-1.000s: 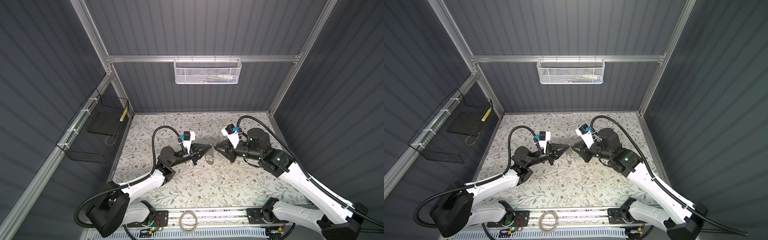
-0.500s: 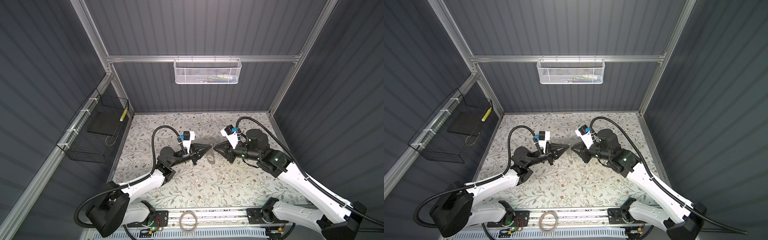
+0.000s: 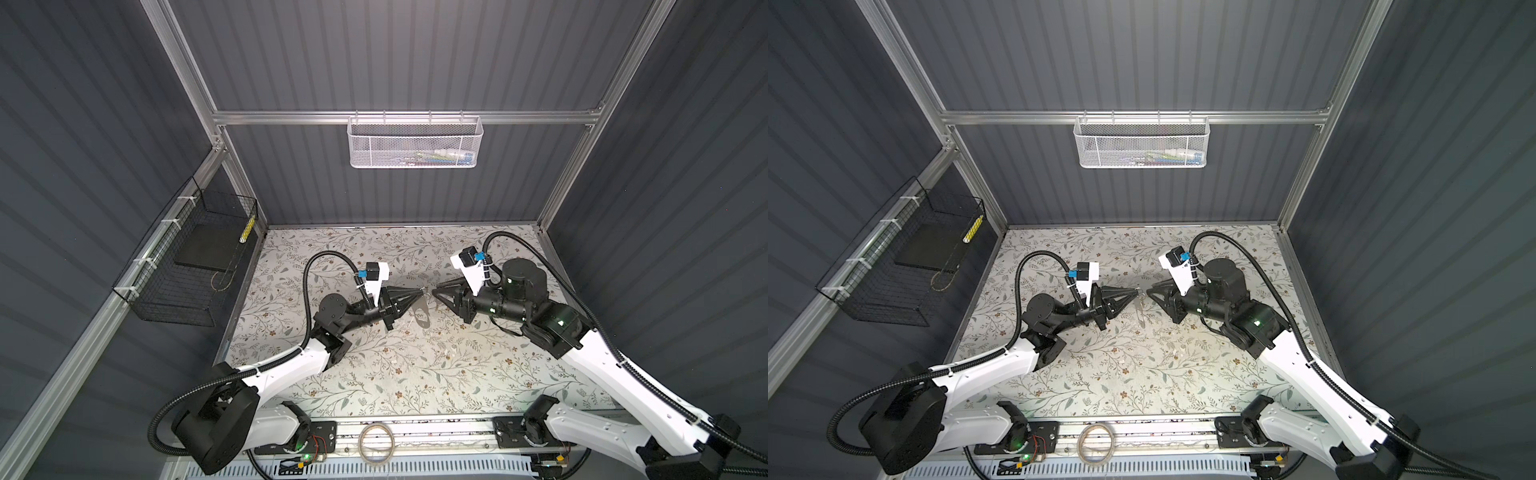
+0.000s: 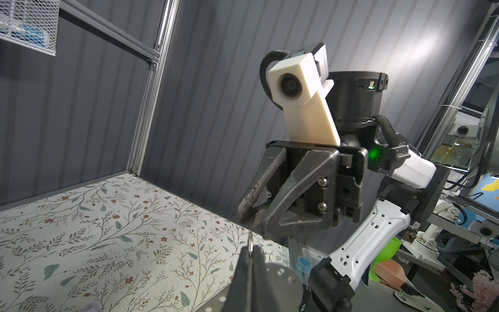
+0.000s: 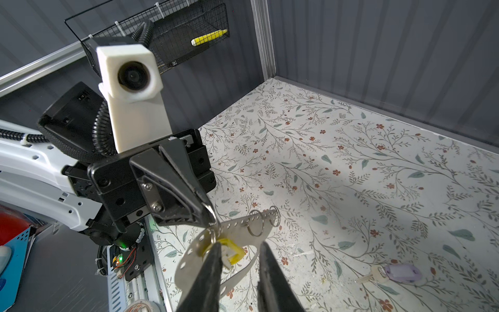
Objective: Attach keys to a key ring
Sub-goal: Insert the key into the keyring.
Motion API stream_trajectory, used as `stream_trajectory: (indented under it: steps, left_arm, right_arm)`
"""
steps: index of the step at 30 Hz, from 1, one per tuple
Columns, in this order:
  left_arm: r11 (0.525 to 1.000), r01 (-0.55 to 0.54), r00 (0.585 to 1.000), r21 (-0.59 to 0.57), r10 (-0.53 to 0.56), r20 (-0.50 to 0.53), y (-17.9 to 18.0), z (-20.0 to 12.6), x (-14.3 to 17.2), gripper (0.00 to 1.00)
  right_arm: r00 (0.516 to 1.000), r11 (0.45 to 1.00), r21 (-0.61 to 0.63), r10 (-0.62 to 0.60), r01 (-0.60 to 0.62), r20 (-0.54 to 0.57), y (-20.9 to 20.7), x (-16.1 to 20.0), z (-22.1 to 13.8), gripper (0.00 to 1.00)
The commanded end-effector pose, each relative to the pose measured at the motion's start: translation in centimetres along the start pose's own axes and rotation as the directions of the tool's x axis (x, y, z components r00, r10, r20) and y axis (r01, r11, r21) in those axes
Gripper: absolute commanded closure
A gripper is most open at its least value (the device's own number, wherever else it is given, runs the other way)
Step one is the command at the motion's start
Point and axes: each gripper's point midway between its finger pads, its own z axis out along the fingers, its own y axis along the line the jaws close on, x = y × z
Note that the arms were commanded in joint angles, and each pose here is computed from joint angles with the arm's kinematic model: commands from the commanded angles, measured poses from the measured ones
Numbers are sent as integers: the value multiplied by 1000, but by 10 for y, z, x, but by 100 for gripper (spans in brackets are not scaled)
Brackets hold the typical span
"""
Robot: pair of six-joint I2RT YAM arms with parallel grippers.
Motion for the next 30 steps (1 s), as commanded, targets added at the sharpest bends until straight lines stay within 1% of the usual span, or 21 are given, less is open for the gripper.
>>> stream_trajectory:
  steps: [1, 13, 18, 25, 30]
  left_arm:
    - [999, -32, 999, 41, 31, 40, -9, 4, -15, 100]
    - [999, -32, 999, 31, 31, 42, -7, 4, -15, 100]
    - [999, -28, 999, 38, 26, 40, -8, 5, -14, 100]
    - [998, -24, 999, 54, 22, 34, -11, 5, -14, 100]
    - [998, -17, 1000, 68, 16, 24, -12, 6, -13, 100]
  right_arm:
    - [999, 999, -33, 16, -17, -28, 4, 7, 5, 76]
    - [999, 995, -96, 5, -8, -35, 18, 7, 8, 78]
    - [999, 996, -94, 6, -10, -41, 18, 8, 10, 79]
    - [1000, 998, -62, 9, -11, -28, 12, 4, 12, 83]
    - [1000, 999, -47, 8, -9, -19, 10, 2, 12, 83]
